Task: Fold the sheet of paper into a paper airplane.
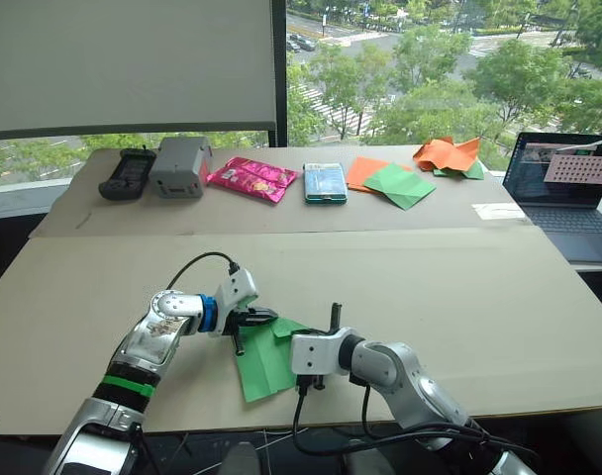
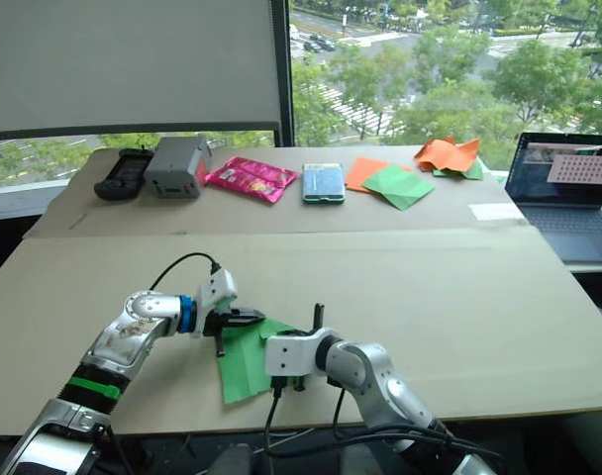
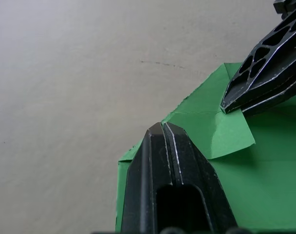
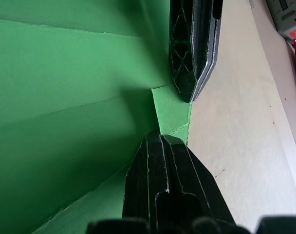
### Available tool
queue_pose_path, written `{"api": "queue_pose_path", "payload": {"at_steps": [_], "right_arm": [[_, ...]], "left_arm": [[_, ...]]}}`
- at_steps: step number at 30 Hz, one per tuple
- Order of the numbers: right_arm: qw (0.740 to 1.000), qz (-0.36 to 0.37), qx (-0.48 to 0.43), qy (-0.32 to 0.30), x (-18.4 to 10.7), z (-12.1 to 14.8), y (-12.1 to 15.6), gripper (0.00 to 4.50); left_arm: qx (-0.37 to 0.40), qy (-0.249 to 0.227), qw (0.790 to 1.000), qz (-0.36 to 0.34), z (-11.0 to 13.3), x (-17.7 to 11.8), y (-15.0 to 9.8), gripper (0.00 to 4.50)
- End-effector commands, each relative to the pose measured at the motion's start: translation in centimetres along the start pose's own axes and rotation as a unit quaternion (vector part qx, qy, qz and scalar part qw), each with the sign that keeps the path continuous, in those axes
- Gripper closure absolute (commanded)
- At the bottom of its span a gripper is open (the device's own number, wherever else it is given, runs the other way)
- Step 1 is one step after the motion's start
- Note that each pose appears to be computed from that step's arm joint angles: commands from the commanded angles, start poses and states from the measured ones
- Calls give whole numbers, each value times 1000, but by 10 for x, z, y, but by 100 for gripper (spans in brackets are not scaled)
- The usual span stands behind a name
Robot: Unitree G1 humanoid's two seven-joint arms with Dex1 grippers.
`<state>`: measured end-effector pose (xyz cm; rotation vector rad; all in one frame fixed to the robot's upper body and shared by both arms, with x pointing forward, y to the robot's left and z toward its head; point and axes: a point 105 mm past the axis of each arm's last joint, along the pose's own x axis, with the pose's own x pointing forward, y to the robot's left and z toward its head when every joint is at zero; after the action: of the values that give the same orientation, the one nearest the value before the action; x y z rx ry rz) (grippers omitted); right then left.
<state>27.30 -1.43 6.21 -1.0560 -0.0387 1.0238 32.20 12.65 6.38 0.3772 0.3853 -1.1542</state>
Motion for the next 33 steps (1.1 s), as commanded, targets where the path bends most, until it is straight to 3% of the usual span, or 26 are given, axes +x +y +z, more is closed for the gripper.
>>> {"api": "queue_pose_path", "payload": {"at_steps": [1, 15, 19, 23, 28, 33], "right_arm": [[1000, 7, 7, 14, -2, -6, 5, 445], [1000, 6, 5, 16, -5, -5, 3, 445], [999, -5, 47, 7, -8, -3, -3, 321], [994, -8, 95, -45, -21, 11, -16, 187], [979, 6, 174, -109, -34, 31, -40, 187], [969, -13, 228, -89, -14, 27, -57, 345]], "left_arm": [[20, 21, 1000, 9, -4, -1, 5, 450], [26, 56, 998, -1, -21, 6, 1, 450], [27, 60, 998, -2, -24, 6, 0, 450], [28, 62, 998, -2, -25, 7, 1, 450], [32, 63, 997, -4, -25, 10, 1, 450], [34, 63, 997, -6, -26, 9, 0, 450]]}}
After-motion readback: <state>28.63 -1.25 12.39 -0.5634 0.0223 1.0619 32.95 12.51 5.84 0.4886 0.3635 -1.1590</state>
